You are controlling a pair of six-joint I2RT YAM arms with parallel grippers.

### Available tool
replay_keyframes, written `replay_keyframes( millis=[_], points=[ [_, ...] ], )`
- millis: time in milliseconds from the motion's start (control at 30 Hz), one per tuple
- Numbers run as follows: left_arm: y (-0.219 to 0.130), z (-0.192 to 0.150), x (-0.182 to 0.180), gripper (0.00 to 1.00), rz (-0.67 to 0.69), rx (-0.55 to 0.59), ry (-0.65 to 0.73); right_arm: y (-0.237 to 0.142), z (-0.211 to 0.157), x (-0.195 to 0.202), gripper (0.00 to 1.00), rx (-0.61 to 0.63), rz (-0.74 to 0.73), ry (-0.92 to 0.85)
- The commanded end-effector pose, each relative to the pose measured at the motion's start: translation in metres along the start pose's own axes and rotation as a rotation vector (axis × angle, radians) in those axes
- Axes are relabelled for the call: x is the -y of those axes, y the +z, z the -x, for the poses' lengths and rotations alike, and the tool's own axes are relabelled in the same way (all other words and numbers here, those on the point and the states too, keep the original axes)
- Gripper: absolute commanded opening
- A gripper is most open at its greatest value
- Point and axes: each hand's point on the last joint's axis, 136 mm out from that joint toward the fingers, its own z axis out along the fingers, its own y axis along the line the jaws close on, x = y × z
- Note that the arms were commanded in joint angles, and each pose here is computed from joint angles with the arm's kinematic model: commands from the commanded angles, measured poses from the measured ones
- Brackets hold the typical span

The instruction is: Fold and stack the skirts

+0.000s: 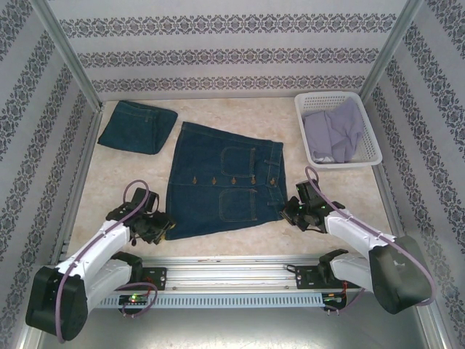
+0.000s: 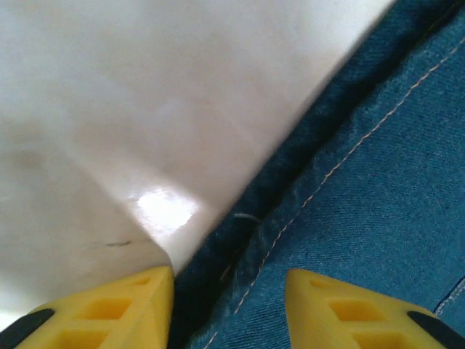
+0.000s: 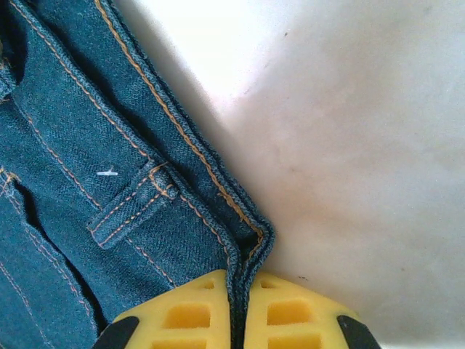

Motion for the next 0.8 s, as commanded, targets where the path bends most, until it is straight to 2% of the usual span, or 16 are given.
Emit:
replay_keyframes(
  millis=[0, 133, 200, 367, 667, 767],
  points=[
    [0.001, -0.008, 0.012, 0.42, -0.068, -0.039, 0.009, 0.000, 0.000, 0.027, 0.06, 0.024, -0.091, 0.042],
    [-0.007, -0.015, -0.001, 0.44, -0.030, -0.045, 0.005, -0.002, 0.001, 0.026, 0.06, 0.038, -0.085, 0.046],
    [-0.009, -0.019, -0.014, 0.53, 0.016, -0.053, 0.008, -0.003, 0.001, 0.027, 0.06, 0.040, -0.086, 0.046],
    [0.002, -0.031, -0.023, 0.53, 0.011, -0.118, -0.020, -0.003, 0.001, 0.028, 0.06, 0.040, -0.089, 0.045],
    [0.010, -0.028, -0.005, 0.35, -0.020, -0.145, 0.015, -0.004, 0.002, 0.027, 0.05, 0.044, -0.089, 0.045],
    [0.006, -0.028, 0.001, 0.15, -0.020, -0.151, 0.025, -0.006, 0.002, 0.027, 0.05, 0.049, -0.086, 0.048]
  ],
)
